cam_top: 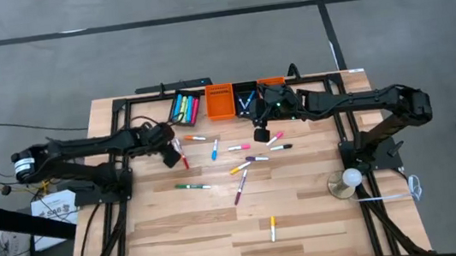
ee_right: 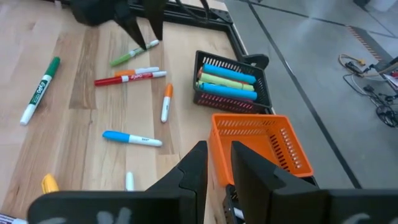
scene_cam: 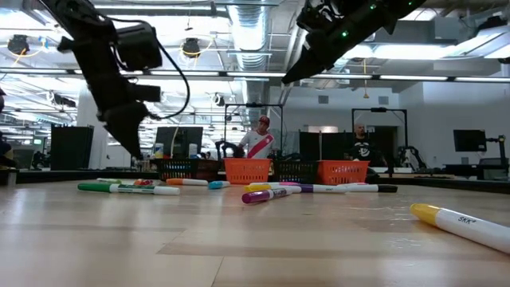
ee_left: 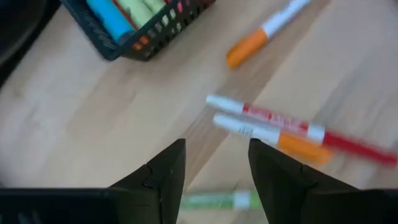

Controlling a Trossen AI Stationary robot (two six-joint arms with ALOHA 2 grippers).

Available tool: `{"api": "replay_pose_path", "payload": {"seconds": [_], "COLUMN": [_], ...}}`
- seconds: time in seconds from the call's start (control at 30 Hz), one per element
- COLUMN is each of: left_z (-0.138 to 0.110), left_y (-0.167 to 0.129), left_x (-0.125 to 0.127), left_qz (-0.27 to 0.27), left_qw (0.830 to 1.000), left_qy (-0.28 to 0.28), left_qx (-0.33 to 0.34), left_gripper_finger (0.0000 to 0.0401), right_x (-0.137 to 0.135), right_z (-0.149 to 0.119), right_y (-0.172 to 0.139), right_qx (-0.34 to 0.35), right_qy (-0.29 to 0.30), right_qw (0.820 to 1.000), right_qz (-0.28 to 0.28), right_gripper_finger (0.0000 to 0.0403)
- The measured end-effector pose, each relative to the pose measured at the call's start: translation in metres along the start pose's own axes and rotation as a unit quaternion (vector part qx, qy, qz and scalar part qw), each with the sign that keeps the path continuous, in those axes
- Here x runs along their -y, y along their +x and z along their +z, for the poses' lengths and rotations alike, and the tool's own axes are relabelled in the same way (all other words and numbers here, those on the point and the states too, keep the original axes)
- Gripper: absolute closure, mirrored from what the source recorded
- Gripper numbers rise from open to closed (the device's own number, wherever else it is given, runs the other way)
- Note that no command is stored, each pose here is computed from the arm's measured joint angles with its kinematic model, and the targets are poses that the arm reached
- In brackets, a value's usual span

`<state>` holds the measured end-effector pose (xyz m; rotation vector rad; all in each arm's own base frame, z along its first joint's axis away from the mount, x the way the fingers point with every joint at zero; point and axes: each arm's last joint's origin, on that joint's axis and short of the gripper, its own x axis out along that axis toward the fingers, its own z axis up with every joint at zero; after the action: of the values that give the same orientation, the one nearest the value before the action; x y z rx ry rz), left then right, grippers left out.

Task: Pick & Place Markers
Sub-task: Put the small light green marker pen into the right black basket

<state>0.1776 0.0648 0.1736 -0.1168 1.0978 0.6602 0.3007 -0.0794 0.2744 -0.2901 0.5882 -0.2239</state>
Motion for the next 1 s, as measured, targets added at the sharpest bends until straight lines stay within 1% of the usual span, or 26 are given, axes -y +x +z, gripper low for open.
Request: {"api": "replay_pose_path", "payload": {"seconds": [0.07,0.17,0.43,0.5,0.57,0.63,0.7,0.83,1.0], "left_z": [-0.002,-0.001,-0.001,0.001,0.005,0.009,0.012,0.008,0.007], "left_y": [-0.007,-0.012,-0.014,-0.017,-0.022,-0.027,-0.029,-0.031,-0.030], "left_x": [-0.003,-0.005,0.001,0.004,0.008,0.011,0.011,0.007,0.010], "left_qz": [0.002,-0.005,-0.083,-0.101,-0.108,-0.103,-0.086,-0.077,-0.091], "left_qw": [1.000,1.000,0.996,0.993,0.988,0.980,0.974,0.972,0.968], "left_qy": [0.015,0.014,0.030,0.056,0.110,0.164,0.203,0.221,0.232], "left_qx": [-0.004,0.013,0.009,0.016,0.030,0.047,0.058,0.023,0.020], "left_gripper_finger": [0.0229,0.0229,0.0229,0.0229,0.0229,0.0229,0.0229,0.0229,0.0229], "right_x": [0.000,0.000,-0.001,-0.001,-0.001,-0.001,-0.001,-0.003,-0.004], "right_z": [0.000,-0.001,-0.002,-0.003,-0.003,-0.003,-0.003,-0.003,-0.003], "right_y": [0.000,0.000,0.000,0.000,0.000,0.000,0.000,0.000,0.000], "right_qx": [-0.001,-0.003,-0.012,-0.015,-0.015,-0.015,-0.015,-0.016,-0.017], "right_qy": [0.000,0.000,-0.001,-0.002,-0.002,-0.002,-0.002,-0.003,-0.004], "right_qw": [1.000,1.000,1.000,1.000,1.000,1.000,1.000,1.000,1.000], "right_qz": [0.001,0.001,0.004,0.006,0.006,0.006,0.006,0.008,0.011], "right_gripper_finger": [0.0339,0.0339,0.0339,0.0339,0.0339,0.0339,0.0339,0.0339,0.0339]}}
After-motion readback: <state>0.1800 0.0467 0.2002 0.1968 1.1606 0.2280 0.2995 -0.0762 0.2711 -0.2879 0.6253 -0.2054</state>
